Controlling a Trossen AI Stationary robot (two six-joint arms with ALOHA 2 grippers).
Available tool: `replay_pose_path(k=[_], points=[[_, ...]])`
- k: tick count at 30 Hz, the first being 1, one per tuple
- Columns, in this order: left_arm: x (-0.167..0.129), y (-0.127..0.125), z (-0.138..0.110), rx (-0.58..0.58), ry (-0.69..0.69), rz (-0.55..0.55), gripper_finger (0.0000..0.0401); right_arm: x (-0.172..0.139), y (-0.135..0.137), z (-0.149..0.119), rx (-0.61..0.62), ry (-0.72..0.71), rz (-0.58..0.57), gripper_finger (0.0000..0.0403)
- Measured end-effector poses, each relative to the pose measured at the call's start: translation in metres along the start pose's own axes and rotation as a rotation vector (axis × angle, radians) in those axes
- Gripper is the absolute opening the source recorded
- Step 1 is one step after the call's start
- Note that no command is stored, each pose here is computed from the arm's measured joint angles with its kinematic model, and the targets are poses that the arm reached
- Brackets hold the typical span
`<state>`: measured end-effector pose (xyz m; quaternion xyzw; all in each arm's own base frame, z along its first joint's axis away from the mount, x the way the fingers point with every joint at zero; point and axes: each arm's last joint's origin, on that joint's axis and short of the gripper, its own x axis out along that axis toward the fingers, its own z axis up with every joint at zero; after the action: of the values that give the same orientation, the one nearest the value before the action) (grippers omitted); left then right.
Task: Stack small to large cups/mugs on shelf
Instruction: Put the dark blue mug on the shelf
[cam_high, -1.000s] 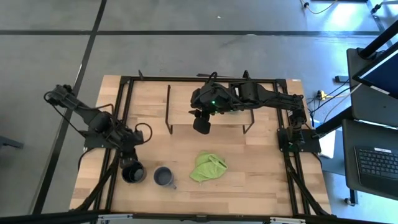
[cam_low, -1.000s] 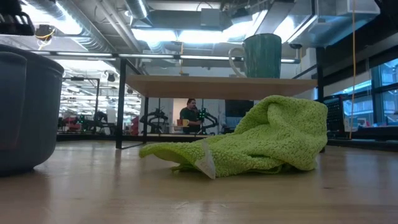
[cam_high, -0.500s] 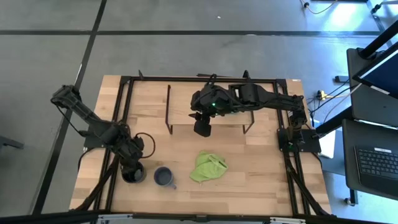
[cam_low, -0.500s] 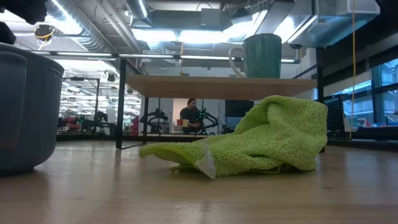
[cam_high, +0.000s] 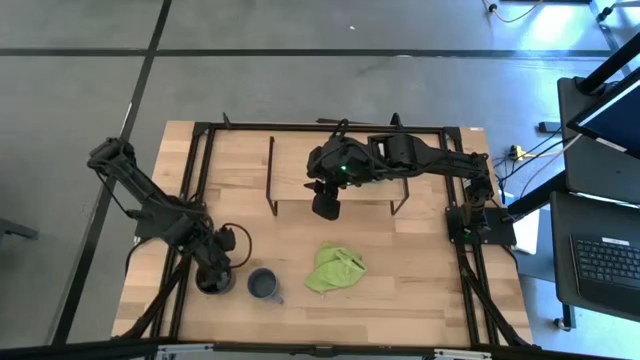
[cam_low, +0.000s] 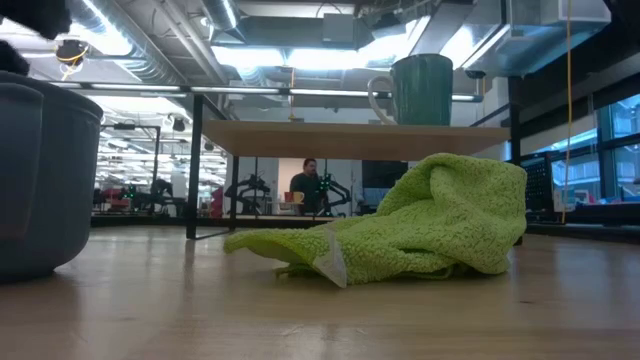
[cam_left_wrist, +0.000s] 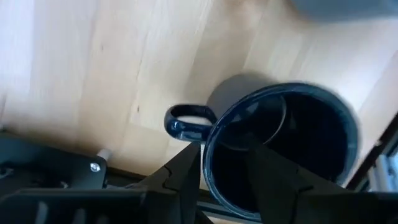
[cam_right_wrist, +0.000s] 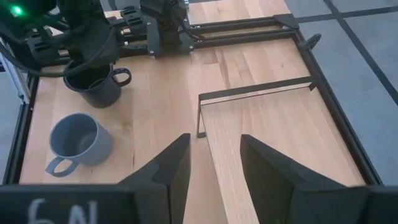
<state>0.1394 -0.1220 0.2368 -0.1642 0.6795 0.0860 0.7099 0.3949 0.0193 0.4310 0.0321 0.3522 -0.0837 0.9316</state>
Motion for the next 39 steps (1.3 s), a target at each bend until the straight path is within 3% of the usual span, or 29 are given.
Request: replay_pose_path(k=[5,16,21,26,31,39], points=[[0.012,-0.003,-0.004,0.004,0.029,-0.047,0.0126,0.0,0.001,-0.001,0.015,0.018,0.031,0.0142],[0.039,0.004,-0.007,0.009,0.015,-0.033,0.0124,-0.001,0.004,-0.002,0.014,0.023,0.053,0.0142],[0.036,0.002,-0.006,0.014,0.009,-0.043,0.0105,-0.001,0.004,-0.002,0.011,0.025,0.054,0.0142],[0.008,-0.013,0.001,0.036,-0.059,-0.12,0.0093,-0.001,0.004,-0.002,0.007,0.025,0.053,0.0142],[-0.02,-0.012,0.003,0.087,-0.165,-0.007,0.0101,-0.001,0.004,-0.002,-0.016,0.019,0.053,0.0142],[-0.023,-0.002,-0.004,0.129,-0.112,0.111,0.0135,0.0,0.004,-0.002,-0.016,0.02,0.054,0.0142]])
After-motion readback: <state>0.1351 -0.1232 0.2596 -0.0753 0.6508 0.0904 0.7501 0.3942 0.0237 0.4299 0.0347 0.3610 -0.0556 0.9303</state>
